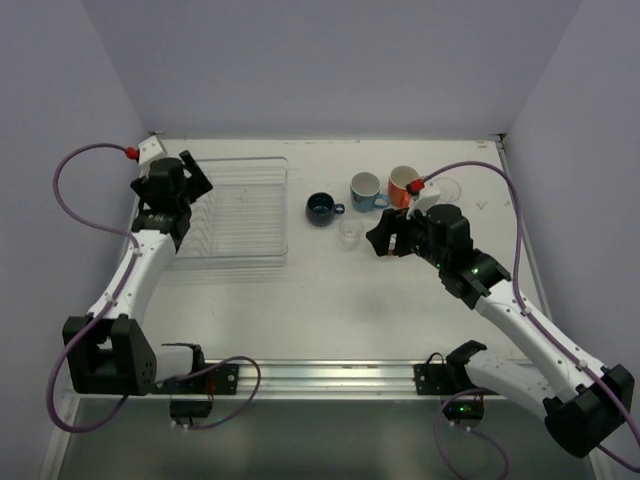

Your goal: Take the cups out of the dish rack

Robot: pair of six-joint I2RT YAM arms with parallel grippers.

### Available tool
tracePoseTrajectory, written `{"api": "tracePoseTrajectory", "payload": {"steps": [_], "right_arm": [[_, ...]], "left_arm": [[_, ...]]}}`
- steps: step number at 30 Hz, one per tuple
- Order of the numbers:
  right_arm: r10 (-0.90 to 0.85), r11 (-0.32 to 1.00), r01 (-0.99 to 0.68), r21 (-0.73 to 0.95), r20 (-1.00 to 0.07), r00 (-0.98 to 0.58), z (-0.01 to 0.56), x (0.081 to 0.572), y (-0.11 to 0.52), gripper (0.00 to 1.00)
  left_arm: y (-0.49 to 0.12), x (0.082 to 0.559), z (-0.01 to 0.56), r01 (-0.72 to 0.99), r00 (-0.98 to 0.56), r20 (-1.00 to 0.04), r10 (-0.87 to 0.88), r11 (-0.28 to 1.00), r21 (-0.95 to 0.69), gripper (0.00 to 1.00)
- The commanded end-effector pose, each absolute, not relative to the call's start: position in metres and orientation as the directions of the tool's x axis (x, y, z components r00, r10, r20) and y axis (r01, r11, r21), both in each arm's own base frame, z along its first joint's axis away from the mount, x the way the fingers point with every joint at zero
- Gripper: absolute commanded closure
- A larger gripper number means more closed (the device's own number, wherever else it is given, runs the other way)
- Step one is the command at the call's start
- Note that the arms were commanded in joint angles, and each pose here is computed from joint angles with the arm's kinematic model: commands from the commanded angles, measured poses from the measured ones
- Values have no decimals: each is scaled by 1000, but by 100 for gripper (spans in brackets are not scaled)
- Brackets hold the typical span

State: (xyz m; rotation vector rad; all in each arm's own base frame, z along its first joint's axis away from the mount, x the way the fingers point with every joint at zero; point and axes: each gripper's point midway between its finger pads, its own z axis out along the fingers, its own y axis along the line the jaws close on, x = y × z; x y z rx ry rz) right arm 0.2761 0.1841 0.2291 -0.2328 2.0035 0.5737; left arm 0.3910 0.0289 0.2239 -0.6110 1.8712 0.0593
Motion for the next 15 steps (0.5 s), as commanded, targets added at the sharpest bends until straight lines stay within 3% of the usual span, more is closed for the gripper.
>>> {"api": "tracePoseTrajectory", "payload": {"steps": [1, 15], "right_arm": [[163, 798, -470, 377, -886, -434, 250, 269, 201, 28], [184, 753, -511, 415, -878, -442, 250, 264, 211, 30]], "left_arm": [[58, 427, 247, -514, -119, -903, -413, 804, -299, 4], [137, 486, 167, -658, -223, -867, -445, 725, -203, 4]]}}
